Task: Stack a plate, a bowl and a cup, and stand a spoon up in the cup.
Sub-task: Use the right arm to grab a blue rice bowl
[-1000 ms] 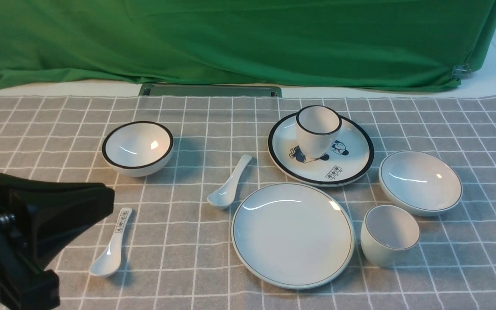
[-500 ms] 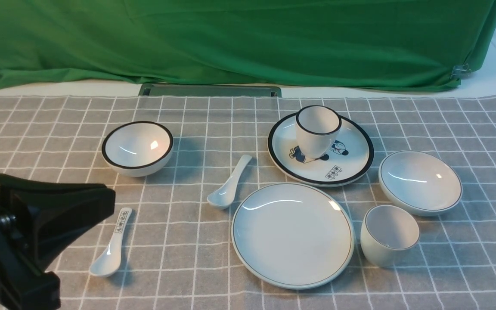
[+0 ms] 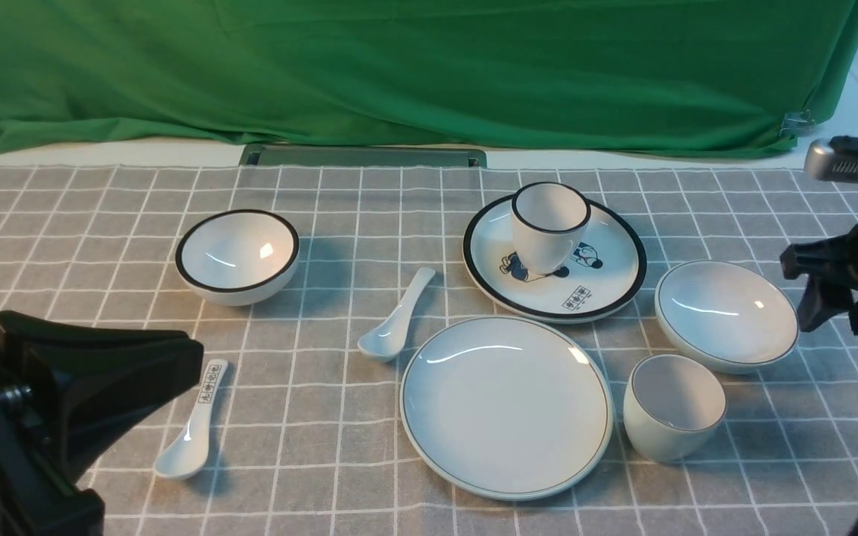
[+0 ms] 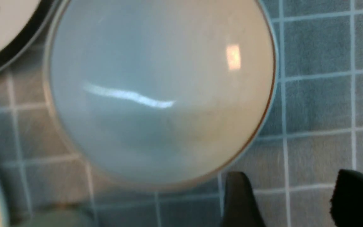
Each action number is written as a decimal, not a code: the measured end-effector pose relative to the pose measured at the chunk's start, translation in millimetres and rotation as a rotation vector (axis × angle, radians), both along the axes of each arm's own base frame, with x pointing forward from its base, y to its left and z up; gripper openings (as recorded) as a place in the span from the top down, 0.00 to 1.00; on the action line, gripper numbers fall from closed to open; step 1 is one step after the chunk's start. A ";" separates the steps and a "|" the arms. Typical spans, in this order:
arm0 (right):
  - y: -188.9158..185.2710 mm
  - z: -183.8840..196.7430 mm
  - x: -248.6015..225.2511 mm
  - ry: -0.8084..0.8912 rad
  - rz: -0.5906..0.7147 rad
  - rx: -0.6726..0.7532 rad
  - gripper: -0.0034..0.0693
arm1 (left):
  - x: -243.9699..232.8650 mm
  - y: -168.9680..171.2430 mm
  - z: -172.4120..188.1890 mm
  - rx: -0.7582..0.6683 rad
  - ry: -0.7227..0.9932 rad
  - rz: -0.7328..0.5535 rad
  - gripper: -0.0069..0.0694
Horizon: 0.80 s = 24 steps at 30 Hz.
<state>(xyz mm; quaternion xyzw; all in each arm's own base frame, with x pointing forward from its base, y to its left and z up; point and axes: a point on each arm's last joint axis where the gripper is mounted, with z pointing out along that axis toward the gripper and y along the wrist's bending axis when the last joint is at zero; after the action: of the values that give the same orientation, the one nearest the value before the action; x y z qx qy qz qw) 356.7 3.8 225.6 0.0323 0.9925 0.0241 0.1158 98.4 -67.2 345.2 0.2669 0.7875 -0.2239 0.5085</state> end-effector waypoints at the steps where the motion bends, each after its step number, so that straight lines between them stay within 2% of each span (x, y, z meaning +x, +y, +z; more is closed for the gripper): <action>1: -1.3 -4.9 5.4 0.002 -0.012 0.008 0.36 | 0.0 0.0 0.0 0.002 -0.002 -0.001 0.89; 9: -1.4 -42.2 43.3 0.046 -0.063 0.067 0.35 | 0.1 0.0 0.1 0.015 -0.015 -0.008 0.89; 14: -1.1 -54.7 50.1 0.084 -0.064 0.071 0.36 | 0.2 0.1 0.2 0.018 -0.020 -0.009 0.89; 19: -0.9 -56.2 49.7 0.097 -0.055 0.071 0.50 | 0.2 0.1 0.2 0.020 -0.021 -0.010 0.89; 21: -0.9 -56.3 49.6 0.098 -0.050 0.070 0.60 | 0.2 0.1 0.2 0.020 -0.021 -0.010 0.89; 24: -0.9 -58.8 49.8 0.105 -0.049 0.070 0.64 | 0.2 0.1 0.2 0.020 -0.021 -0.010 0.89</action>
<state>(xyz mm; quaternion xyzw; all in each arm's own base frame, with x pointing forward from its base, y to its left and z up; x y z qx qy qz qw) 406.6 2.9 166.8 0.0621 0.9946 0.0540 0.0630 98.6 -67.1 345.4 0.2780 0.7829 -0.2157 0.5130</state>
